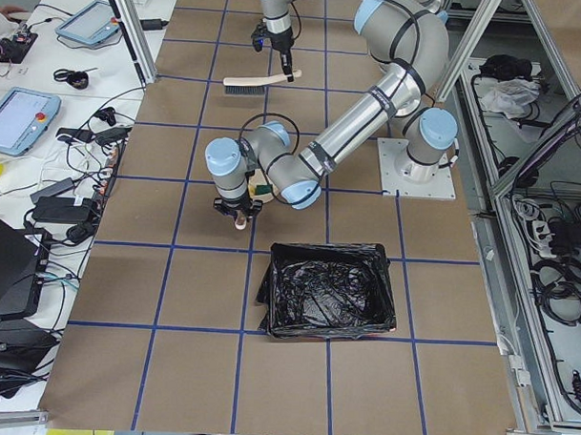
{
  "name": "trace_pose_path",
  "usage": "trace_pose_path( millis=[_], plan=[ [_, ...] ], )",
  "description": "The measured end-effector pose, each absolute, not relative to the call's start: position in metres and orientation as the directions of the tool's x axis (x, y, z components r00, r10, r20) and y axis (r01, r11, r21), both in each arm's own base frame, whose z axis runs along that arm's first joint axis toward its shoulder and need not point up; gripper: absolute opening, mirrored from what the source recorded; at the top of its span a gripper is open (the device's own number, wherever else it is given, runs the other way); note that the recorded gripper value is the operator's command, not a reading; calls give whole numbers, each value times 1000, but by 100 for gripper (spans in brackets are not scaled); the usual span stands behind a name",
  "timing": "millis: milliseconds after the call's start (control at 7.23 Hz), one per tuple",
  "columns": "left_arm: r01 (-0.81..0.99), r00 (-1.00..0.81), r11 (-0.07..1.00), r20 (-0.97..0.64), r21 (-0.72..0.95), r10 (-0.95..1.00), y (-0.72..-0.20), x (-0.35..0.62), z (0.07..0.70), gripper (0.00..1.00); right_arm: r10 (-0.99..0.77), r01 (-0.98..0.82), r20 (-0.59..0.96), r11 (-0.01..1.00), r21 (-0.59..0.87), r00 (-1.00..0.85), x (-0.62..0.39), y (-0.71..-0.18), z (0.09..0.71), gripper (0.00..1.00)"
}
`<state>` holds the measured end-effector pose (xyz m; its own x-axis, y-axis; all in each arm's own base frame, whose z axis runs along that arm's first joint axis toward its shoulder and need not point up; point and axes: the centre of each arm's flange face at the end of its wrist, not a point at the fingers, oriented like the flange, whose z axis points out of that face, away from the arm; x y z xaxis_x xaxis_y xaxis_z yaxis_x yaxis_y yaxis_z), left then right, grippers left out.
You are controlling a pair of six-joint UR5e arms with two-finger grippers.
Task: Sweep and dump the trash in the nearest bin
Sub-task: 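Lift the filled dustpan with the left gripper while the right gripper withdraws the brush, then carry the dustpan with the left gripper toward the trash bin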
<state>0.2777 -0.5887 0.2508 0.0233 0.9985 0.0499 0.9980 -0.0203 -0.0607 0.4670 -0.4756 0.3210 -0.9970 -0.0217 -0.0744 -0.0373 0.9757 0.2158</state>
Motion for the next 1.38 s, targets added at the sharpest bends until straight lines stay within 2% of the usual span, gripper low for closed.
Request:
trace_pose_path(
  millis=[692,1383],
  plan=[
    [959,-36,50,58,-280,998,-580,245,272,0,33,48,73,975,216,-997,400,-362,273,0],
    [845,-160,186,95,-502,983,-572,211,300,0,-29,2,136,975,224,-990,399,-317,247,0]
  ],
)
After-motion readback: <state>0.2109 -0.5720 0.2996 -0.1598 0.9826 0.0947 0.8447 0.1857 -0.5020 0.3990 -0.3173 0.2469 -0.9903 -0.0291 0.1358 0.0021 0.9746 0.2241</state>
